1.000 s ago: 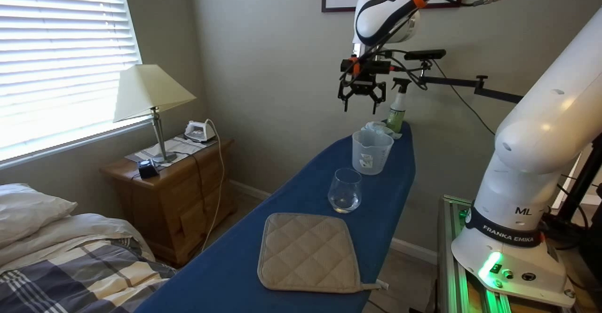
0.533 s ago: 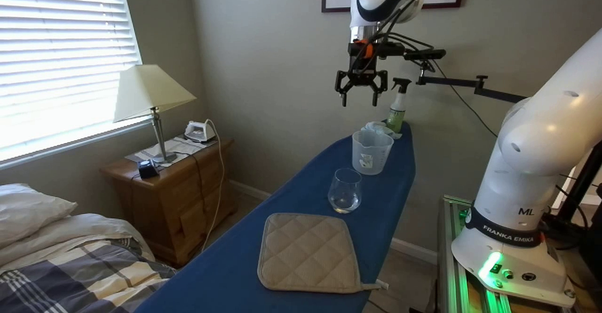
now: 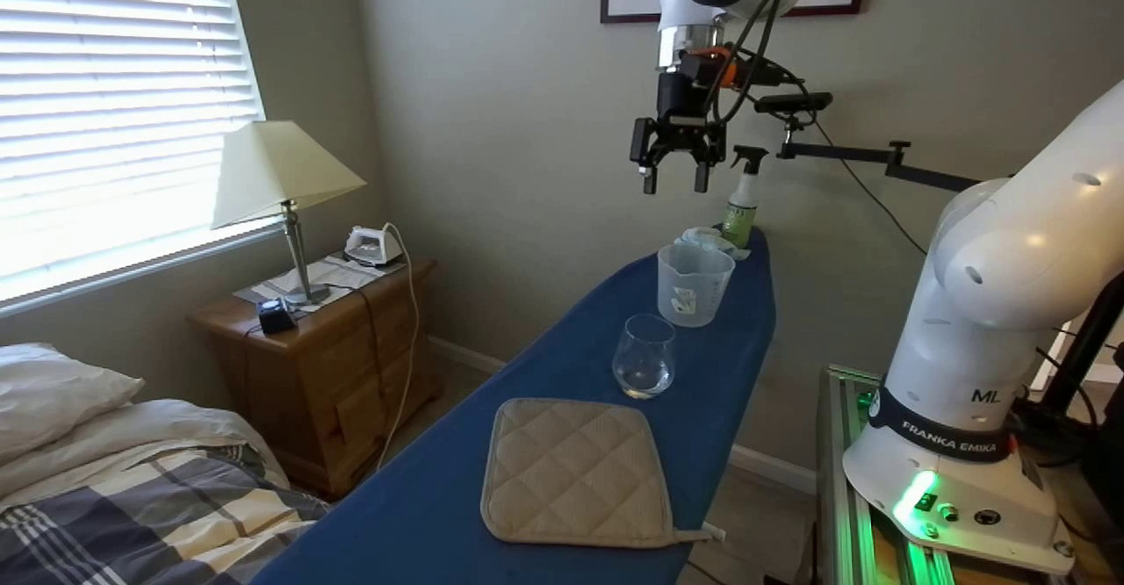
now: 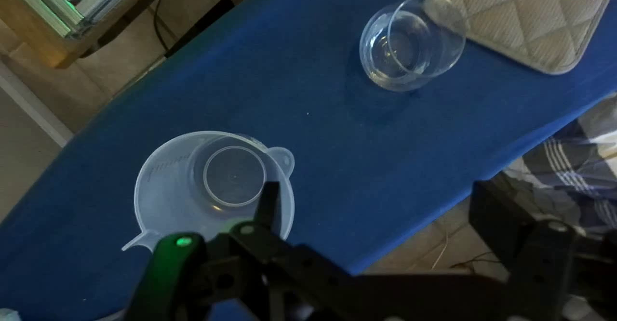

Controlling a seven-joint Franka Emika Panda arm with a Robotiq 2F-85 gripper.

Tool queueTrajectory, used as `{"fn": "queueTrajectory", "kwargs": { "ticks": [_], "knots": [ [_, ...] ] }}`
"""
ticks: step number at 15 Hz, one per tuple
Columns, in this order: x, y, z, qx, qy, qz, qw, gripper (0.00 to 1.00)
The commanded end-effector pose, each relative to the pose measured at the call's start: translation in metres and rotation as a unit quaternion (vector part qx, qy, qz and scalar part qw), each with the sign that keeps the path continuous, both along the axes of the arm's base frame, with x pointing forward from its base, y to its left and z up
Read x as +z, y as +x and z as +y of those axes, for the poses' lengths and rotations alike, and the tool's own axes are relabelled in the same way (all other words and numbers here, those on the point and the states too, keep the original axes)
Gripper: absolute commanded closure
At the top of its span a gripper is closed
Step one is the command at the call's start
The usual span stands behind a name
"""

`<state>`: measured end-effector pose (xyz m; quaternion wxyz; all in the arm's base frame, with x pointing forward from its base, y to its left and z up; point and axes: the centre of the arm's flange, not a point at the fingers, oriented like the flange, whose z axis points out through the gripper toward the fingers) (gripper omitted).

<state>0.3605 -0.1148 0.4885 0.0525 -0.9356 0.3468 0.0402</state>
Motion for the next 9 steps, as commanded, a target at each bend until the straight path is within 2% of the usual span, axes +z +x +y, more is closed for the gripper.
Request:
{"fn": "queueTrajectory", "kwargs": {
  "ticks": [1,3,4,9],
  "knots": [
    [0.008,-0.021,0.015,0.066,0.027,-0.003,0.9975,0.0],
    [0.009,-0.025,0.02,0.09,0.029,-0.003,0.9955,0.0],
    [0.006,-0.012,0.012,0.066,0.013,0.004,0.9978,0.0],
    [0.005,-0.012,0.013,0.068,0.012,0.006,0.9976,0.0]
  ]
}}
